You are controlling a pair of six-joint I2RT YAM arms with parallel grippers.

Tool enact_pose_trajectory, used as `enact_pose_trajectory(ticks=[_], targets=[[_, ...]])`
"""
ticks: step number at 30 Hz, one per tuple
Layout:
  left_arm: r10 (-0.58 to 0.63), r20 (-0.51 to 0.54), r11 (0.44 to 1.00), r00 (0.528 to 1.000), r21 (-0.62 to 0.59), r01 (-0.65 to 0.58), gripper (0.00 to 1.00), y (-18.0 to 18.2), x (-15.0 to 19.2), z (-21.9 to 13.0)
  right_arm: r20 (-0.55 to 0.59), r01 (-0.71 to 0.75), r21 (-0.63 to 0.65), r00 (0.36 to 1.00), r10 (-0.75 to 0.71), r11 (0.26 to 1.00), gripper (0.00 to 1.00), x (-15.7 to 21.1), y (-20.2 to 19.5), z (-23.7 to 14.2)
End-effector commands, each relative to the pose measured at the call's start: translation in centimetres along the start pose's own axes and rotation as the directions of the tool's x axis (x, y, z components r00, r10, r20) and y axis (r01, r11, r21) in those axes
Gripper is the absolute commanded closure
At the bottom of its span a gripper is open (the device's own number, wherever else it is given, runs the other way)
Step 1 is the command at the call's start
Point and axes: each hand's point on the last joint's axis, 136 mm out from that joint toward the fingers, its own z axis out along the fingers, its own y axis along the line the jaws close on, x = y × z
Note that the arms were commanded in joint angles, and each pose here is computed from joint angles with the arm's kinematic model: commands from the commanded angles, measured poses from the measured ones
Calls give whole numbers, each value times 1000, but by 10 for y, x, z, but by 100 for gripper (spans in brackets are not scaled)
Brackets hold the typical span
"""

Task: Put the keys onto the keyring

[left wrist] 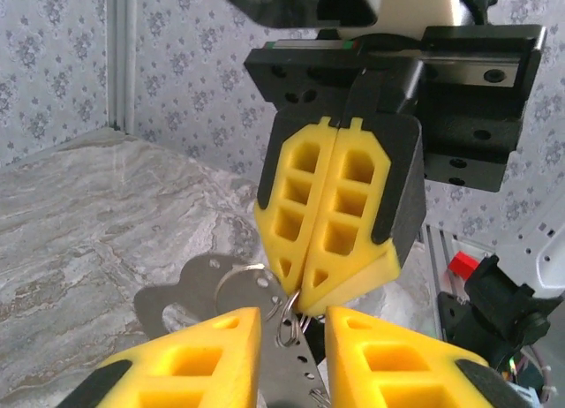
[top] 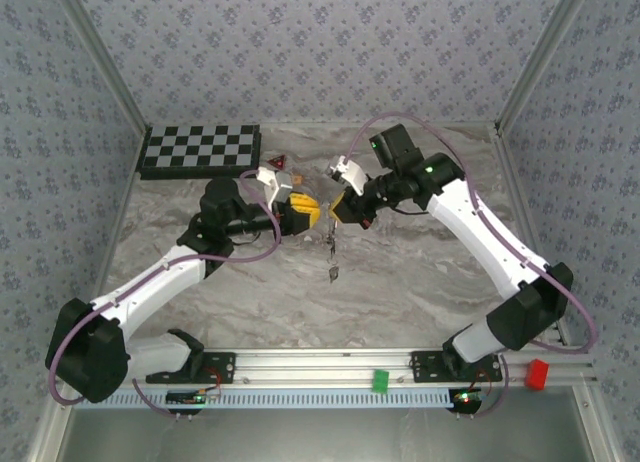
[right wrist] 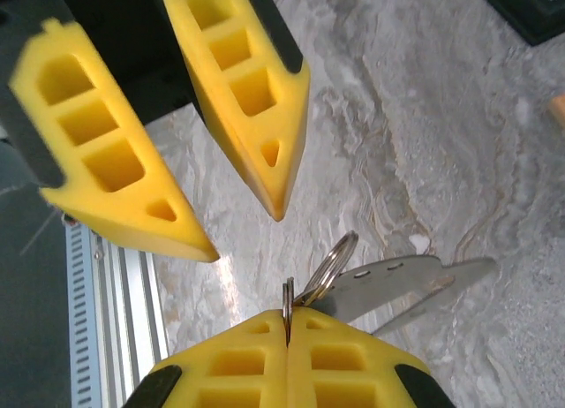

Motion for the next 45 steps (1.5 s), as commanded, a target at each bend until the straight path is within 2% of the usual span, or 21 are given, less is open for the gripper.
enact_pose_trajectory(ticks=[1, 17, 20, 33, 37, 42, 45], targets=[[60, 13, 997, 998, 43, -60, 71, -11, -17, -2, -57, 40, -11, 998, -40, 999, 100, 5, 7, -4], [19, -35, 996, 999, 92, -16, 68, -7, -7, 8, 48, 76, -41, 996, -74, 996, 100, -9, 13, -11], [17, -40, 994, 999, 106, -13, 64, -9, -6, 9, 68, 82, -47, 995, -79, 996, 100, -12, 15, -13], [11, -37, 992, 999, 125, -7, 65, -10, -8, 11, 91, 92, -95, 992, -83, 991, 100, -15, 25, -12], [20, -28, 991, 999, 136, -16, 72, -13, -10, 9, 87, 92, -104, 993, -83, 990, 100, -14, 27, -11], [29, -23, 989, 999, 145, -25, 91, -16, -9, 8, 84, 90, -99, 993, -82, 991, 100, -13, 25, -11], [31, -21, 988, 999, 150, -28, 96, -18, -11, 7, 85, 90, -107, 993, -81, 990, 100, -13, 27, -10]])
